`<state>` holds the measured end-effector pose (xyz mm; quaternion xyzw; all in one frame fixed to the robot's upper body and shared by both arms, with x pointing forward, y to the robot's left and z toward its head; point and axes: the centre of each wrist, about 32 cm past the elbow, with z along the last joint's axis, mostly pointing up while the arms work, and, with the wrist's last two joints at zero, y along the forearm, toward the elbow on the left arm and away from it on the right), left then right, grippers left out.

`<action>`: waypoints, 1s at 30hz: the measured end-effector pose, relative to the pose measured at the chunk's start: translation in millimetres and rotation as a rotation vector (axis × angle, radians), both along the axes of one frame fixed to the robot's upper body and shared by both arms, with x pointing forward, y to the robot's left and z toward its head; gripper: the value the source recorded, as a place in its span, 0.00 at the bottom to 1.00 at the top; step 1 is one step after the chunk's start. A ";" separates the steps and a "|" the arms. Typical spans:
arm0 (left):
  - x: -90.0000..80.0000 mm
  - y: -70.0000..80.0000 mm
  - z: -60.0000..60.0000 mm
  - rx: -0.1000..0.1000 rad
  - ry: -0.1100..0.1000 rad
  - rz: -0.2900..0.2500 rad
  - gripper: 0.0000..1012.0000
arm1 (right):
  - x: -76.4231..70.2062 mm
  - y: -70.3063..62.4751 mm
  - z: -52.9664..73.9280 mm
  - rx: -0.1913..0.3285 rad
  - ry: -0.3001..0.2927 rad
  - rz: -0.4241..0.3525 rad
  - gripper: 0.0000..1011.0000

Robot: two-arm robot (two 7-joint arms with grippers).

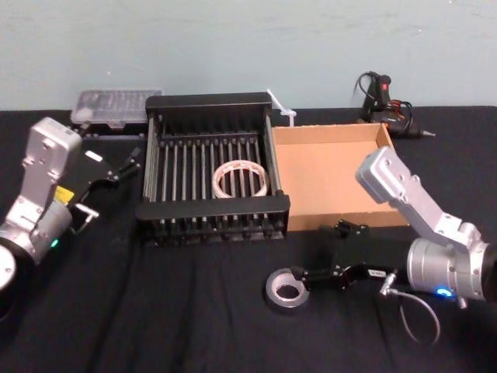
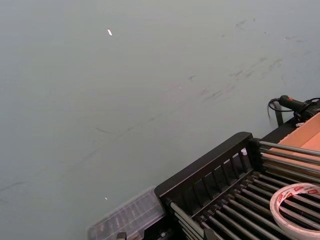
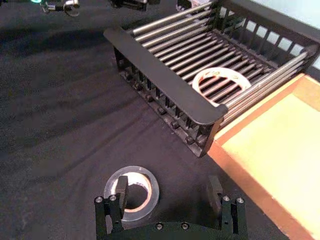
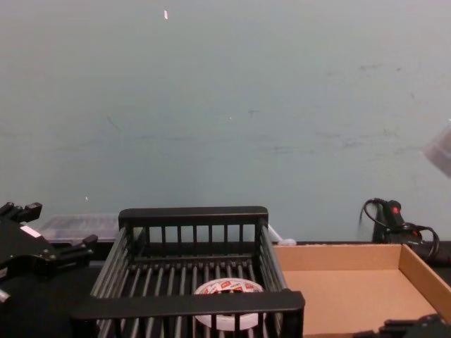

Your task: Pick up the white tape and place it into the black box , Pick up the silver tape and place it into the brown box.

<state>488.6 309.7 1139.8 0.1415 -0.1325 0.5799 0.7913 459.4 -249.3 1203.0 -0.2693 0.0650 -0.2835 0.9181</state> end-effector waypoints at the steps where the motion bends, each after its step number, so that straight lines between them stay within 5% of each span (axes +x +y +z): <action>1: 0.0 0.0 0.0 0.000 0.000 0.000 0.99 | 0.4 0.6 -0.4 -0.002 0.002 0.001 0.99; 30: 0.0 0.0 0.0 0.000 0.000 0.000 0.99 | 13.8 13.1 -13.8 -0.054 0.053 0.027 0.99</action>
